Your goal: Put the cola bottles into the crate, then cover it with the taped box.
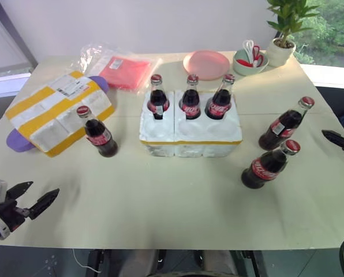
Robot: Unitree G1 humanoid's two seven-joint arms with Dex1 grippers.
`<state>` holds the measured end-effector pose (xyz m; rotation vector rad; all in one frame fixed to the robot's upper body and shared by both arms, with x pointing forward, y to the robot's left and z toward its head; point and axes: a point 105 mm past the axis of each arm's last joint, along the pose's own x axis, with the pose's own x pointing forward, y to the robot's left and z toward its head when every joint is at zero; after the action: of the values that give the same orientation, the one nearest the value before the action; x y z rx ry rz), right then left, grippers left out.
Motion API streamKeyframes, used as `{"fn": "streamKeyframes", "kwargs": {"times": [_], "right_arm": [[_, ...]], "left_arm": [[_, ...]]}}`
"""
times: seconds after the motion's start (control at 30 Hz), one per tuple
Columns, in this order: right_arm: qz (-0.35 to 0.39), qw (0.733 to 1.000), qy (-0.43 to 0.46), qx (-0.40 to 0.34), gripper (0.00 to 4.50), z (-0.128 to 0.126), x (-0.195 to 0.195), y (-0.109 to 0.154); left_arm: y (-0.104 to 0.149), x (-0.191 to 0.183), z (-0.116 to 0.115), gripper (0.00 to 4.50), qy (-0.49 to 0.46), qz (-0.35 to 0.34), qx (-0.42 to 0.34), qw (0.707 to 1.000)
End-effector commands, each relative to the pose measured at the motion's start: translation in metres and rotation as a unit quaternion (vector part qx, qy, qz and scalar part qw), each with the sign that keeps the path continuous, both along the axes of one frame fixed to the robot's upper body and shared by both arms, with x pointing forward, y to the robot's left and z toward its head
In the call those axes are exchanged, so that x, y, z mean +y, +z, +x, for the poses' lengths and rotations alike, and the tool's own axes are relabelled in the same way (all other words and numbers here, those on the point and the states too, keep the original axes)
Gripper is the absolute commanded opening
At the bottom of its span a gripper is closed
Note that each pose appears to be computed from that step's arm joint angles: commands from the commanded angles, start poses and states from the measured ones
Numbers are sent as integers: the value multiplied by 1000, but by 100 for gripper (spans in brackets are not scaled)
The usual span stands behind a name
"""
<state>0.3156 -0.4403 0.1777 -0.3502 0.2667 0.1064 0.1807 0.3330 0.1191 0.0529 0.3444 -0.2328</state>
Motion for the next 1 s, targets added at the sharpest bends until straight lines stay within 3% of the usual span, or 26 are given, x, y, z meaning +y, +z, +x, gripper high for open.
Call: {"fn": "streamKeyframes", "kwargs": {"times": [0.03,0.3,0.47,0.73,1.0], "right_arm": [[-18,999,-6,-26,450,-5,-7,21],[-4,1000,-7,-22,450,-9,-9,15],[6,1000,0,-25,450,-12,-10,21],[30,994,106,-16,450,-18,13,82],[15,963,264,-56,450,-35,73,177]], "left_arm": [[10,2,2,446,2,13,-14,1000],[12,4,7,446,11,-11,-23,1000],[27,4,17,446,11,-28,-56,998],[36,-17,33,446,-53,-18,-58,997],[33,-37,72,446,-100,-31,-66,992]]}}
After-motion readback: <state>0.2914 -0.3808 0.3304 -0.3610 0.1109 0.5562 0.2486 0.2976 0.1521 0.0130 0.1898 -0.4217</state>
